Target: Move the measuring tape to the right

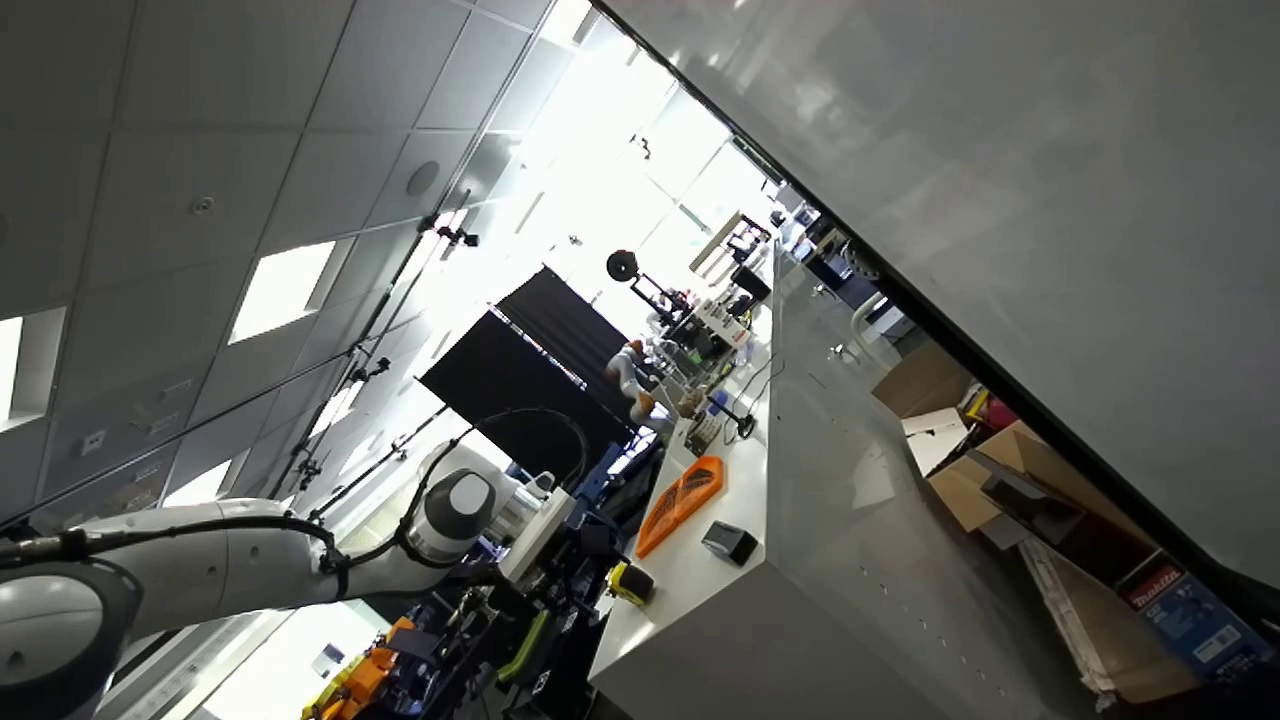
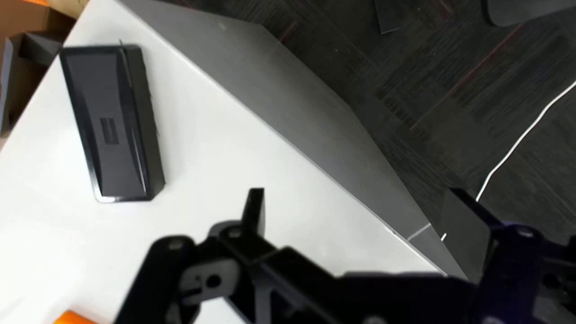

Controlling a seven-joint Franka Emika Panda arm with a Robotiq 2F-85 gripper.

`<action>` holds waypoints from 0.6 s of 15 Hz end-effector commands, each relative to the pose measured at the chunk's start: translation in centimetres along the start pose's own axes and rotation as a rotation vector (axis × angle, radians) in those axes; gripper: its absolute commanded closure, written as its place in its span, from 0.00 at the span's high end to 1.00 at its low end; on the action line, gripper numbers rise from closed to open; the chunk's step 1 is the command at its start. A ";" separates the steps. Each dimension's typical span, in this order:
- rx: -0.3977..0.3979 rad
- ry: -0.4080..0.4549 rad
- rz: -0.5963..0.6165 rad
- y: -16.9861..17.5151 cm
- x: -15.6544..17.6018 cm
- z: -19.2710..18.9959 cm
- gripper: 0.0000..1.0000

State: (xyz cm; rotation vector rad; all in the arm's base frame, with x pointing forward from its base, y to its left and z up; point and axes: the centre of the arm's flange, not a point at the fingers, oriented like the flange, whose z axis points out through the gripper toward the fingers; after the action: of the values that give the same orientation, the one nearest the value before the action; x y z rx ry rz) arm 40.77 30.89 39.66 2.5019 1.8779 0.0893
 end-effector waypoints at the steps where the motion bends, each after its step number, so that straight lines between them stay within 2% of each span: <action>1: -0.042 0.071 -0.139 0.2 3.1 1.4 1.00; 5: -0.096 0.169 -0.219 -0.9 5.4 2.0 1.00; 9: -0.117 0.217 -0.256 -0.8 6.7 2.4 1.00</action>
State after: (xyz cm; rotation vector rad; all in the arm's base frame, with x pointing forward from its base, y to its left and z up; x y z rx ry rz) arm 40.95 36.83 37.61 2.2854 2.1342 0.4149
